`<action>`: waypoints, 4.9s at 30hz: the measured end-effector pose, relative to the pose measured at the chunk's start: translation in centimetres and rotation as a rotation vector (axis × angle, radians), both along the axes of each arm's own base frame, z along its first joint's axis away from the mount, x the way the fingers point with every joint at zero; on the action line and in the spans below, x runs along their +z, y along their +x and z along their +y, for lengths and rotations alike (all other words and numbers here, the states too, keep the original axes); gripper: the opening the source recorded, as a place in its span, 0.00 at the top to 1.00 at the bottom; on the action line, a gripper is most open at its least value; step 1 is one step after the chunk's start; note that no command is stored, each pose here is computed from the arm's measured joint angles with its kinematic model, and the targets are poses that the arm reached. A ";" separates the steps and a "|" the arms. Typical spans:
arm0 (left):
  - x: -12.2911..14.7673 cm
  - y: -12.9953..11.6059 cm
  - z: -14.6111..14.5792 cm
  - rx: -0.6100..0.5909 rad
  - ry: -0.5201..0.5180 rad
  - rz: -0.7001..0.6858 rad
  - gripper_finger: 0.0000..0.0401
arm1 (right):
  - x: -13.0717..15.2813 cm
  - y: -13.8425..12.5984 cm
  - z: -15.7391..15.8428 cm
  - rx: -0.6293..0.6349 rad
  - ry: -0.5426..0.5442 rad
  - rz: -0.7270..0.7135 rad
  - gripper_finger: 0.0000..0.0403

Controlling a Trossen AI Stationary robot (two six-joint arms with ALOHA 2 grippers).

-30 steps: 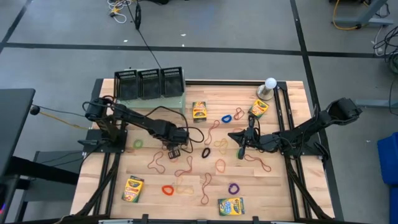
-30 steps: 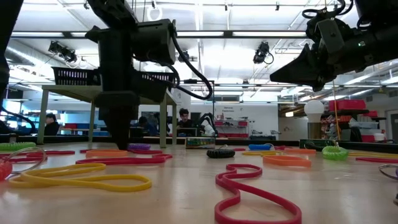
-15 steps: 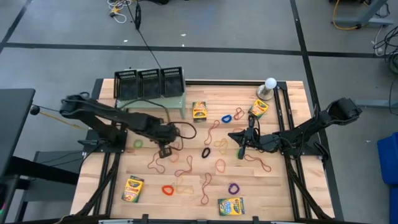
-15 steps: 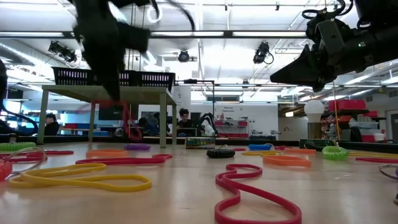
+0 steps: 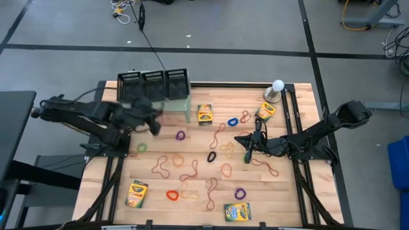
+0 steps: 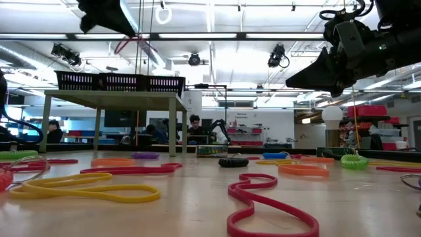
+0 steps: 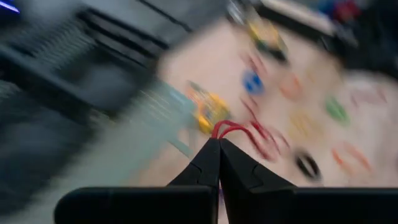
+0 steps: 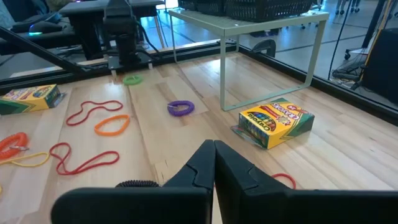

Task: Pick & Place Office Desk Supplies
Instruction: Put the red rubber band into the left black bin on the shelf, then put the black spring keychain into the middle black bin on the shelf

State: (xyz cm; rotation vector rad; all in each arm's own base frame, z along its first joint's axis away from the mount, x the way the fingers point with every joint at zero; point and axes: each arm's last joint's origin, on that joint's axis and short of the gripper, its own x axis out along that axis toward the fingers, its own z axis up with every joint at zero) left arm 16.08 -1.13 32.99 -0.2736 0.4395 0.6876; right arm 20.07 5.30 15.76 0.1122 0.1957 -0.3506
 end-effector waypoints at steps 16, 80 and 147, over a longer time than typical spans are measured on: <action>1.1 -7.6 6.3 0.627 0.178 0.084 0.99 | 0.0 0.0 0.0 0.000 -0.001 0.000 0.98; -9.5 1.3 2.2 -0.119 0.412 -0.324 0.97 | 0.0 0.0 0.0 0.000 0.000 0.000 0.98; -15.7 5.0 1.2 -0.273 0.372 -0.270 0.97 | 0.2 0.5 -1.1 0.020 0.041 -0.026 0.98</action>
